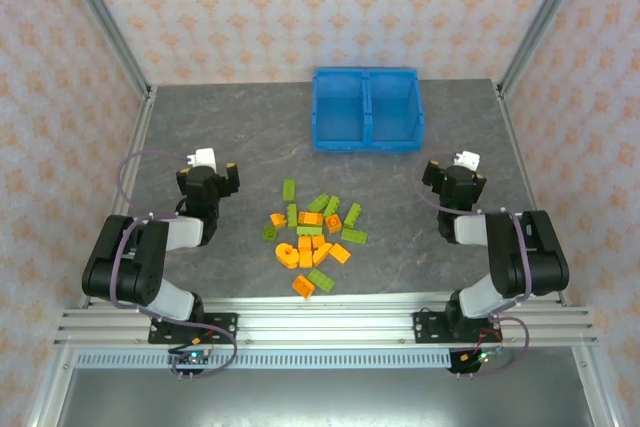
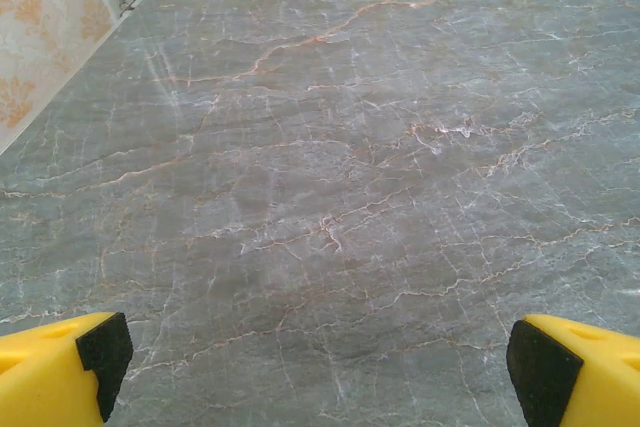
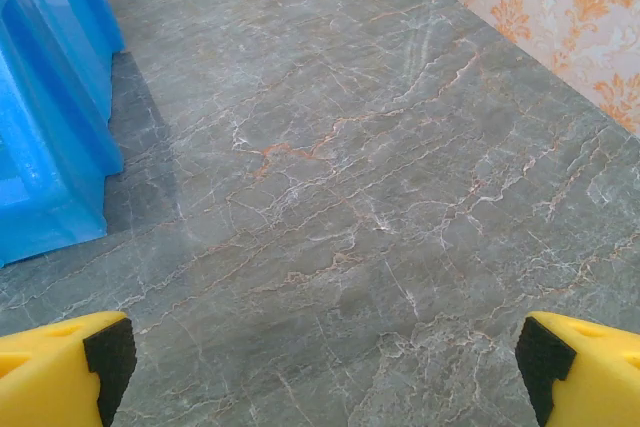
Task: Sort the legos into containers by color
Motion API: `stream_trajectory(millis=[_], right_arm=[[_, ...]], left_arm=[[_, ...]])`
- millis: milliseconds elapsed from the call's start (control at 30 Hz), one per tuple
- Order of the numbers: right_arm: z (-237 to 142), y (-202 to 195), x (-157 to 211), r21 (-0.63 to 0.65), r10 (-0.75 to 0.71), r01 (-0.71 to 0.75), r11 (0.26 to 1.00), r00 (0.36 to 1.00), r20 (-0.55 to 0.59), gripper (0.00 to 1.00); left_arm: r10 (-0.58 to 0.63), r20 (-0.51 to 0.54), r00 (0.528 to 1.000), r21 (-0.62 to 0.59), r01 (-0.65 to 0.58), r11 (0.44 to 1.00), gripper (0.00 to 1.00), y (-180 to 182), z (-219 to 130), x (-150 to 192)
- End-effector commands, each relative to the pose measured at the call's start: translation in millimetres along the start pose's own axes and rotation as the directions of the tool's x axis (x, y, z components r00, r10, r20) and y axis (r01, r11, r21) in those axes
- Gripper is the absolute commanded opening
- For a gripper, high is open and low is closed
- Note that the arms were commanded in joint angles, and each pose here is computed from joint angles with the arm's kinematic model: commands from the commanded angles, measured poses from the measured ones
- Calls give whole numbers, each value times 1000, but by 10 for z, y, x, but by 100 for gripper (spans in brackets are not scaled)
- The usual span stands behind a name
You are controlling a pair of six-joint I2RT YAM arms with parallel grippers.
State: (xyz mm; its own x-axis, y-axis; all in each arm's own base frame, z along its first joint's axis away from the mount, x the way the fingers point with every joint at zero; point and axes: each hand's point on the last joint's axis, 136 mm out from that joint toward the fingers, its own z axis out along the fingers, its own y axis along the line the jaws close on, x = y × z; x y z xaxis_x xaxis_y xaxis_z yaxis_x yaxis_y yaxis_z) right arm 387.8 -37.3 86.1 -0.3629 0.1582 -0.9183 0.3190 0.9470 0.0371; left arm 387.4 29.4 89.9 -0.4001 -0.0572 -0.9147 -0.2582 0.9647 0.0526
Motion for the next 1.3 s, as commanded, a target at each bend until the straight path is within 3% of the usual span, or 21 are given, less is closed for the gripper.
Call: stream_trajectory(millis=[0, 467, 533, 600, 733, 833, 967, 1033, 1133, 1267], right_arm=[[-13, -2, -56, 6, 14, -14, 1000, 1000, 26, 99], [-17, 0, -60, 0, 15, -15, 1000, 999, 28, 99], [-80, -12, -205, 18, 11, -12, 1000, 999, 46, 99], [-252, -75, -441, 61, 40, -39, 997, 999, -7, 99], [-576, -188, -672, 173, 283, -257, 951, 949, -141, 99], [-753, 193, -585, 60, 352, -354, 933, 871, -342, 99], [-1071, 660, -438, -41, 271, -341, 939, 808, -523, 99], [-1203, 844, -321, -78, 190, -293, 953, 779, -598, 99], [-1389, 1097, -131, -133, 62, -212, 968, 719, -692, 99], [-1572, 1409, 122, -192, -59, -132, 972, 657, -752, 99]], left_arm=[[7, 27, 1000, -12, -7, 1000, 100, 32, 5, -64], [7, 27, 1000, -12, -7, 1000, 100, 32, 5, -64], [6, 27, 1000, -12, -6, 1000, 100, 33, 5, -64], [7, 27, 1000, -12, -6, 1000, 100, 31, 5, -64], [8, 21, 1000, -22, -8, 1000, 100, 48, -2, -88], [6, -14, 1000, -93, -7, 996, 100, 145, -61, -225], [15, -33, 999, -106, -18, 994, 100, 117, -305, -600], [14, -18, 1000, -41, -15, 999, 100, -13, -474, -792], [62, -6, 998, 163, -61, 985, 100, -362, -800, -991], [241, 13, 970, 479, -218, 850, 100, -789, -1319, -1003]])
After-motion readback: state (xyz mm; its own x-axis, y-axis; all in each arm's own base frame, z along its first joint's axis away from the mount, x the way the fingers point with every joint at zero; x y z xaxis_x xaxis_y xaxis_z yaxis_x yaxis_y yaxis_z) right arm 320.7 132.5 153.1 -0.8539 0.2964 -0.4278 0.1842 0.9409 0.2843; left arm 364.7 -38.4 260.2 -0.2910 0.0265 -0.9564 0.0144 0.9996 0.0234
